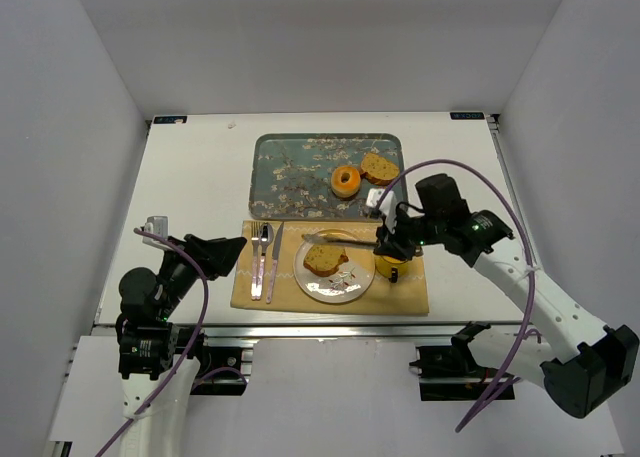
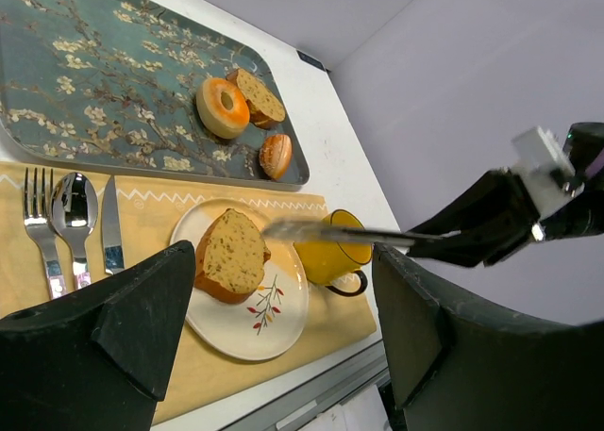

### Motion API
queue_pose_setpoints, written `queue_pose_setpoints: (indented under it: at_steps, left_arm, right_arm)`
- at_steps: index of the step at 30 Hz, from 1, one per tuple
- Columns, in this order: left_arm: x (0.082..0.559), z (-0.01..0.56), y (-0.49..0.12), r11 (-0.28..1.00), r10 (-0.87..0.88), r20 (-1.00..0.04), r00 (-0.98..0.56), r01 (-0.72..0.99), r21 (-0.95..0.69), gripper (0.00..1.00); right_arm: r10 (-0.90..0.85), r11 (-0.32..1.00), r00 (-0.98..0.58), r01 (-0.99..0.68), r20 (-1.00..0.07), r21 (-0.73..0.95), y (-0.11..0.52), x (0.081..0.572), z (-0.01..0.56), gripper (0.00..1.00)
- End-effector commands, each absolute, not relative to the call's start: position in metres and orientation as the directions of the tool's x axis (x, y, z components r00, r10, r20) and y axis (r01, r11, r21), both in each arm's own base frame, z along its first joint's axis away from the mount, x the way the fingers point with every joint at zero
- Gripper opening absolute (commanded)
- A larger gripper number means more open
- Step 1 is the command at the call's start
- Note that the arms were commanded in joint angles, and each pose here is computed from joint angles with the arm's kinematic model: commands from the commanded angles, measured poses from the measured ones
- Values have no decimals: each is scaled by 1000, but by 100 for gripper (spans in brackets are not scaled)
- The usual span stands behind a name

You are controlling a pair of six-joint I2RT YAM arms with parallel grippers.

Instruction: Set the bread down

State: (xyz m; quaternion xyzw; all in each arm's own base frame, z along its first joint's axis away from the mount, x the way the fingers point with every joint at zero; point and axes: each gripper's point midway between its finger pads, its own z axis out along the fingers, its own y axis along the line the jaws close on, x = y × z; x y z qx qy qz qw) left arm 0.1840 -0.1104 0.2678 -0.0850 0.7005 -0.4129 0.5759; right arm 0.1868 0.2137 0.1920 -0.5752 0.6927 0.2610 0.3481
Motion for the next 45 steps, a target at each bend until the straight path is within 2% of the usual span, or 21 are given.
queue_pose_setpoints:
  at_steps: [1,3,4,7,10,15,17,22,23,27,31,32,33,40,41,45]
  left_arm:
    - [187,272,-109,649,-594,-741,-313,358,-671,85]
    - [188,272,-110,649,-592,-743,-313,362,-669,85]
    - [188,273,-110,649,-591,-744,-312,364,-668,85]
    - [190,272,-111,649,-585,-746,-319,367,-666,85]
    - [192,271,-112,649,-581,-748,-322,372,-664,85]
    - [196,268,-114,638,-586,-741,-328,377,-672,85]
    - [197,266,-114,636,-585,-738,-335,376,-674,85]
    - [200,262,-116,632,-579,-735,-353,376,-678,85]
    - [201,261,-116,632,-579,-734,-354,375,-679,85]
    - [204,261,-117,627,-582,-731,-357,376,-683,85]
    - [205,261,-118,625,-582,-731,-357,379,-683,85]
    - [205,261,-117,625,-582,-730,-358,376,-684,85]
    - [205,261,-117,625,-582,-730,-358,376,-684,85]
    - [203,261,-116,629,-584,-731,-353,374,-682,85]
    - [203,262,-116,629,-584,-732,-351,374,-682,85]
    - [202,263,-116,630,-585,-732,-349,374,-681,85]
  right_arm:
    - [-451,391,-161,-920,-878,-32,213,230,241,26]
    - [-381,493,-234,-870,-894,18,197,254,247,23]
    - [-305,604,-316,-794,-898,74,172,281,248,20]
    - [-200,727,-407,-671,-891,143,131,316,244,18]
    - [-95,864,-452,-480,-887,152,62,349,231,17]
    - [-27,965,-561,-232,-827,126,-3,362,160,16]
    - [20,987,-609,-116,-793,113,-25,362,128,13]
    - [69,990,-662,-45,-747,131,-34,356,84,15]
    - [71,990,-671,-42,-738,134,-34,355,78,17]
    - [76,988,-736,-38,-672,152,-32,347,42,35]
    - [75,984,-799,-39,-597,176,-29,336,13,46]
    - [68,984,-798,-45,-599,171,-29,335,12,51]
    - [66,983,-798,-50,-599,175,-28,335,11,60]
    - [4,981,-798,-115,-602,159,-31,340,38,75]
    - [-28,977,-792,-152,-610,152,-30,343,53,89]
    - [-61,983,-764,-158,-642,96,-39,354,94,89]
